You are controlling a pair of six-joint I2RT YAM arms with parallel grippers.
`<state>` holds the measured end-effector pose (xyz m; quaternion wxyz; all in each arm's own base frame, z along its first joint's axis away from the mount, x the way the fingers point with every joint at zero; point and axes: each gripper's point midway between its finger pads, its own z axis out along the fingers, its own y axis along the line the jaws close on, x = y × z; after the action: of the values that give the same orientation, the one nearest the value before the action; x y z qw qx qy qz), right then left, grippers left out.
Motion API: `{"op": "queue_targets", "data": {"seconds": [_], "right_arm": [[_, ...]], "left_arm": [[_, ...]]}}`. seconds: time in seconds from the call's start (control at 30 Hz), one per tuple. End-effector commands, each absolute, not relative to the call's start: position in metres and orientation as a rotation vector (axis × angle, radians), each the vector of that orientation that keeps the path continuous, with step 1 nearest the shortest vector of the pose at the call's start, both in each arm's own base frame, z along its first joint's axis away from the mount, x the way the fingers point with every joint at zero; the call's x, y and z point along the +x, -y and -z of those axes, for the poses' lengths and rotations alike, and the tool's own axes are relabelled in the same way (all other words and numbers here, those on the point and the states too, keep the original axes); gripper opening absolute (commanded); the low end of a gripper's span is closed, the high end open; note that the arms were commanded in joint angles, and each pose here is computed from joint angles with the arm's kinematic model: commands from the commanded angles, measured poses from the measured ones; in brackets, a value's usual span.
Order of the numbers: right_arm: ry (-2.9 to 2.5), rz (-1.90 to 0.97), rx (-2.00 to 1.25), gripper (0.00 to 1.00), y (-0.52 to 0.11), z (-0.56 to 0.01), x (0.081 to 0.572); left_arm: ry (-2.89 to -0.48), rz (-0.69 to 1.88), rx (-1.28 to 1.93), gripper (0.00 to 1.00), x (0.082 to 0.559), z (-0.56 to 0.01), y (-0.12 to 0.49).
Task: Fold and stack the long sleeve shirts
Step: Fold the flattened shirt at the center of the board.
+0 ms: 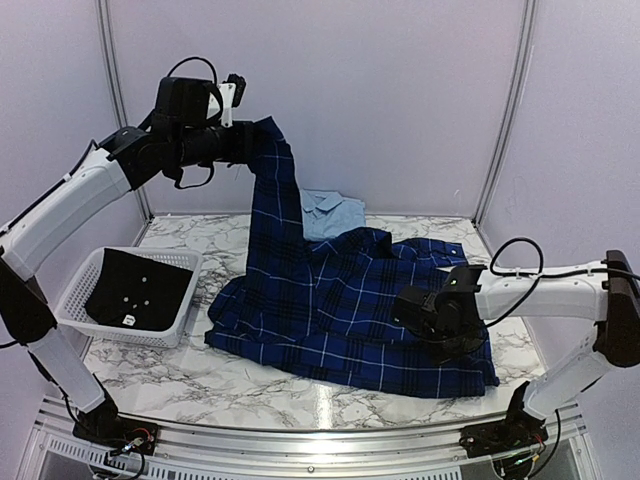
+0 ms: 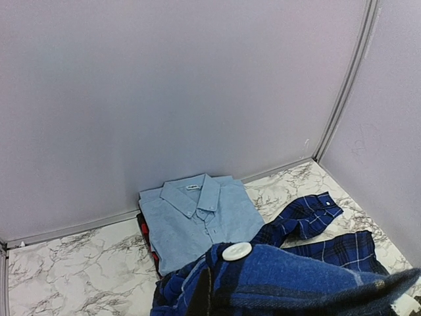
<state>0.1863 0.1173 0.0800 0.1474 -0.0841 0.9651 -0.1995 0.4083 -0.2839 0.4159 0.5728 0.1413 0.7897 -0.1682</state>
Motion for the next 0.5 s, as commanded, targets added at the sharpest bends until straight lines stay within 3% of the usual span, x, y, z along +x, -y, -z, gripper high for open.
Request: {"op": "queue_targets", "data": {"seconds": [0.0,0.47], "right_arm": [[-2.762,0.555,-0.131,0.00,-0.110,-0.082,0.185],[-2.750,0.540,0.014,0.00,-0.097,-0.080,0.186]], "left_arm": [[-1.690,0.482,0.351,0.00,0.385,-0.472,0.291],[-1.642,0.481,0.343,0.00,0.386,-0.484,0.303]]}}
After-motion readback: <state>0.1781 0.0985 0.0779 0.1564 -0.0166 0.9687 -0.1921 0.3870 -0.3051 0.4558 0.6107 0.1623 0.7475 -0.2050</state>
